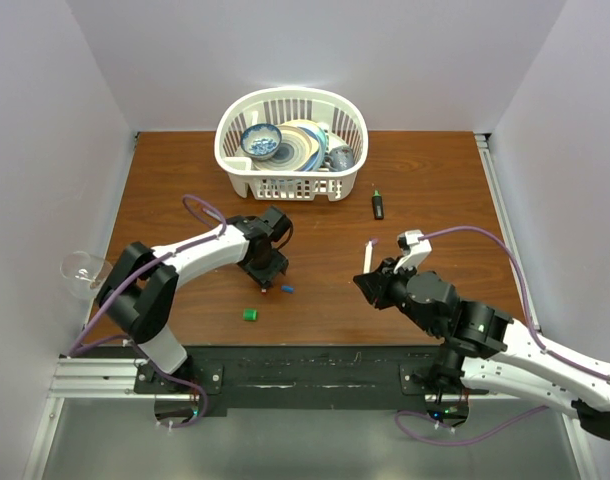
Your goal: Insert the pens into the pen caps
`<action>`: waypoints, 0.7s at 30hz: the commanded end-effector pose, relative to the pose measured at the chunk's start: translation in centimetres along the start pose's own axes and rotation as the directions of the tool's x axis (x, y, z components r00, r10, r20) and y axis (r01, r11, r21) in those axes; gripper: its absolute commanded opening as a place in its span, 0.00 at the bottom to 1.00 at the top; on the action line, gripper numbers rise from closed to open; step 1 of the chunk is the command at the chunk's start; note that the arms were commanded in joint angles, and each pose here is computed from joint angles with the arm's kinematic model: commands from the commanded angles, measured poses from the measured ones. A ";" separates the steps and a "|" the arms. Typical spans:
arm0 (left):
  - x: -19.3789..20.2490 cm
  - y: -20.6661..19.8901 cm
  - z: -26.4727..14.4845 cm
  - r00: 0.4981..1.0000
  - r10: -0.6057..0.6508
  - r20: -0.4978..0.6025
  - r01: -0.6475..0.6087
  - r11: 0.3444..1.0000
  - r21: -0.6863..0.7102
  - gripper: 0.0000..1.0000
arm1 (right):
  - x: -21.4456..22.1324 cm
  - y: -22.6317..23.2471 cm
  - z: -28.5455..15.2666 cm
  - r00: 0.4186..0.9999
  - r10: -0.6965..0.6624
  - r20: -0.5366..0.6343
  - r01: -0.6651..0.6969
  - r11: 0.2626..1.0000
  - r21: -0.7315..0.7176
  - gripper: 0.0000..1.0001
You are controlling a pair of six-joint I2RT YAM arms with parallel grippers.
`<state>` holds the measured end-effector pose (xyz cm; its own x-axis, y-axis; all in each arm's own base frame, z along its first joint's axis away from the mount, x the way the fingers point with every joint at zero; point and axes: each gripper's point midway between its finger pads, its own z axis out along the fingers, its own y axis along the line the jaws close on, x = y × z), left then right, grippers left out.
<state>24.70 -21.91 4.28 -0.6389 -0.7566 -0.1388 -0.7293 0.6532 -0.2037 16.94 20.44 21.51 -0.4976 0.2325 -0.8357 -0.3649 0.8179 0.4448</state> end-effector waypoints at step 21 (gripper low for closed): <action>2.8 0.7 1.8 0.994 -0.101 -0.034 0.099 0.993 -0.057 0.48 | -1.2 0.1 -0.3 0.999 0.001 0.040 -0.001 1.000 -0.003 0.00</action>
<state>22.81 -23.54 2.69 -0.6063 -0.7904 -0.0875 -0.7727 0.6116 -0.1702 16.88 20.08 21.48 -0.4938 0.2272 -0.8394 -0.3641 0.8225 0.4368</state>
